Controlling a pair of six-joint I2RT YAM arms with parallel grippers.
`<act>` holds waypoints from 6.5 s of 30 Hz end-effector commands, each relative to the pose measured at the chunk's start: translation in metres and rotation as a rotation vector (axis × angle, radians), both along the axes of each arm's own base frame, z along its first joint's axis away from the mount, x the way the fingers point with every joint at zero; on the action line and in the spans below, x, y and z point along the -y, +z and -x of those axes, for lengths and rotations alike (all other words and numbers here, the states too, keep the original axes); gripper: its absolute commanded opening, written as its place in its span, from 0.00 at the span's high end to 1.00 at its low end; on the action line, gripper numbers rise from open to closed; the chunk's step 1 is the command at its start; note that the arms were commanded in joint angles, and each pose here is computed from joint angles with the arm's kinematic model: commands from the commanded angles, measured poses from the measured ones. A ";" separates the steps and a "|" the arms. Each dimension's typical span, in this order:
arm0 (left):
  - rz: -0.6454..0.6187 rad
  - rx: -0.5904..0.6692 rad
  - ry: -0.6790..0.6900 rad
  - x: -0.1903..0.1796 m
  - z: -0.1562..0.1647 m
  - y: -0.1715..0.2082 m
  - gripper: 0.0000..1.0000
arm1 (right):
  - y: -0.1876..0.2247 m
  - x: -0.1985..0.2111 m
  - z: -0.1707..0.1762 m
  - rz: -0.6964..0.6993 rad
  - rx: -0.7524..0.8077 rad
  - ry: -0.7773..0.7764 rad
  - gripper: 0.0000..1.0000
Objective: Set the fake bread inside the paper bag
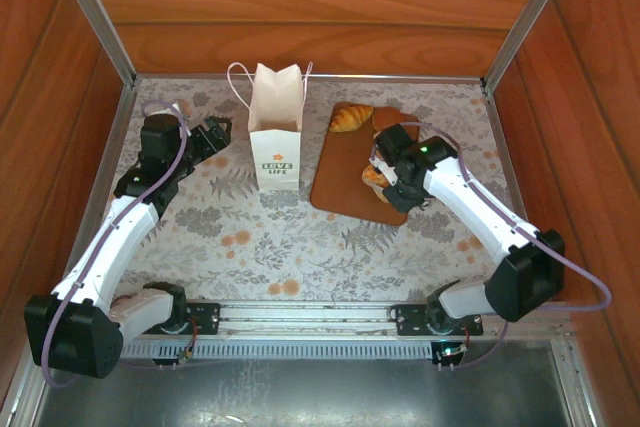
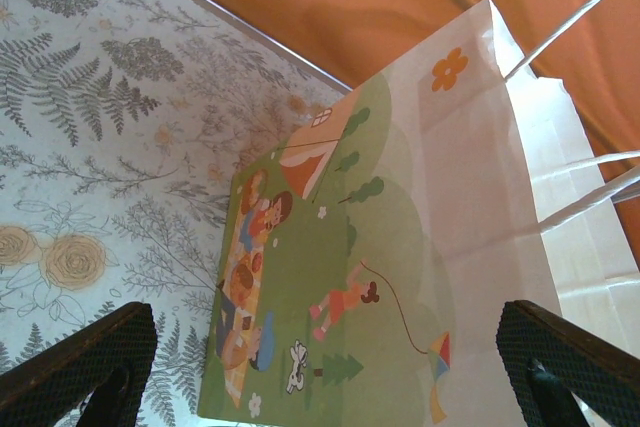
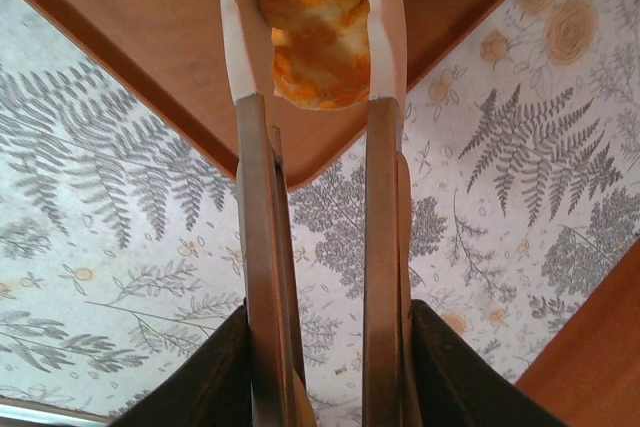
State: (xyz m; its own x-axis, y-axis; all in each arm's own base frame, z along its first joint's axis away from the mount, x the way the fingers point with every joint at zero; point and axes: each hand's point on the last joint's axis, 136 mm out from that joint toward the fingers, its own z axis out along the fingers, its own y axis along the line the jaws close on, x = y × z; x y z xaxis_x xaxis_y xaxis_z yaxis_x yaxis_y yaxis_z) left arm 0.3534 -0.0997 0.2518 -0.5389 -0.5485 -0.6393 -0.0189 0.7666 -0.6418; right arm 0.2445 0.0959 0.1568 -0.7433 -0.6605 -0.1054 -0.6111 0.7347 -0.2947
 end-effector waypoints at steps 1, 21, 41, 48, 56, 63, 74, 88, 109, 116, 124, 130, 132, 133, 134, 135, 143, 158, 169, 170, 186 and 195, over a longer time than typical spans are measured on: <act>0.016 0.029 -0.004 0.000 -0.002 0.015 0.07 | 0.018 -0.010 -0.004 -0.101 0.076 -0.002 0.78; 0.086 0.099 -0.104 0.021 -0.017 0.069 0.13 | 0.151 -0.054 -0.021 -0.501 0.454 0.106 0.79; 0.023 0.083 -0.162 0.027 -0.030 0.072 0.13 | 0.261 -0.112 -0.058 -0.720 0.646 0.277 0.80; 0.044 0.069 -0.194 0.033 -0.031 0.066 0.13 | 0.284 -0.142 -0.077 -0.780 0.667 0.334 0.80; 0.086 0.060 -0.225 0.042 -0.037 0.060 0.16 | 0.287 -0.177 -0.099 -0.798 0.646 0.376 0.80; 0.137 0.031 -0.255 0.052 -0.045 0.050 0.22 | 0.266 -0.208 -0.121 -0.794 0.592 0.394 0.80; 0.177 -0.014 -0.278 0.059 -0.053 0.035 0.40 | 0.209 -0.223 -0.125 -0.710 0.460 0.397 0.80; 0.170 -0.045 -0.247 0.056 -0.057 0.020 0.77 | 0.165 -0.200 -0.118 -0.536 0.397 0.404 0.79; 0.158 -0.049 -0.226 0.052 -0.056 0.020 0.92 | 0.147 -0.193 -0.120 -0.427 0.376 0.424 0.59; 0.162 -0.046 -0.227 0.052 -0.056 0.020 0.92 | 0.151 -0.195 -0.120 -0.421 0.386 0.427 0.53; 0.173 -0.044 -0.239 0.054 -0.053 0.020 0.92 | 0.156 -0.198 -0.119 -0.434 0.391 0.419 0.53; 0.177 -0.038 -0.241 0.054 -0.052 0.022 0.92 | 0.160 -0.199 -0.117 -0.447 0.389 0.411 0.49; 0.178 -0.038 -0.243 0.054 -0.051 0.022 0.92 | 0.161 -0.199 -0.117 -0.445 0.388 0.409 0.48; 0.178 -0.036 -0.243 0.054 -0.051 0.022 0.92 | 0.161 -0.198 -0.117 -0.445 0.388 0.407 0.48; 0.179 -0.035 -0.244 0.054 -0.051 0.023 0.92 | 0.161 -0.199 -0.117 -0.445 0.386 0.406 0.48; 0.181 -0.036 -0.244 0.054 -0.050 0.023 0.92 | 0.161 -0.199 -0.116 -0.447 0.386 0.404 0.48; 0.212 -0.028 -0.268 0.059 -0.047 0.029 0.87 | 0.189 -0.202 -0.111 -0.535 0.437 0.394 0.49; 0.168 0.047 -0.233 0.044 -0.015 0.058 0.42 | 0.279 -0.160 -0.082 -0.653 0.691 0.305 0.53; 0.151 0.097 -0.162 0.024 0.025 0.062 0.25 | 0.262 -0.074 -0.045 -0.433 0.755 0.164 0.54; 0.161 0.099 -0.155 0.023 0.028 0.061 0.24 | 0.257 -0.066 -0.040 -0.410 0.752 0.155 0.53; 0.180 0.044 -0.157 0.023 0.042 0.034 0.18 | 0.131 0.011 -0.024 0.070 0.509 0.121 0.51; 0.152 0.037 -0.185 0.026 0.036 0.029 0.07 | 0.079 0.016 -0.027 0.050 0.321 0.103 0.47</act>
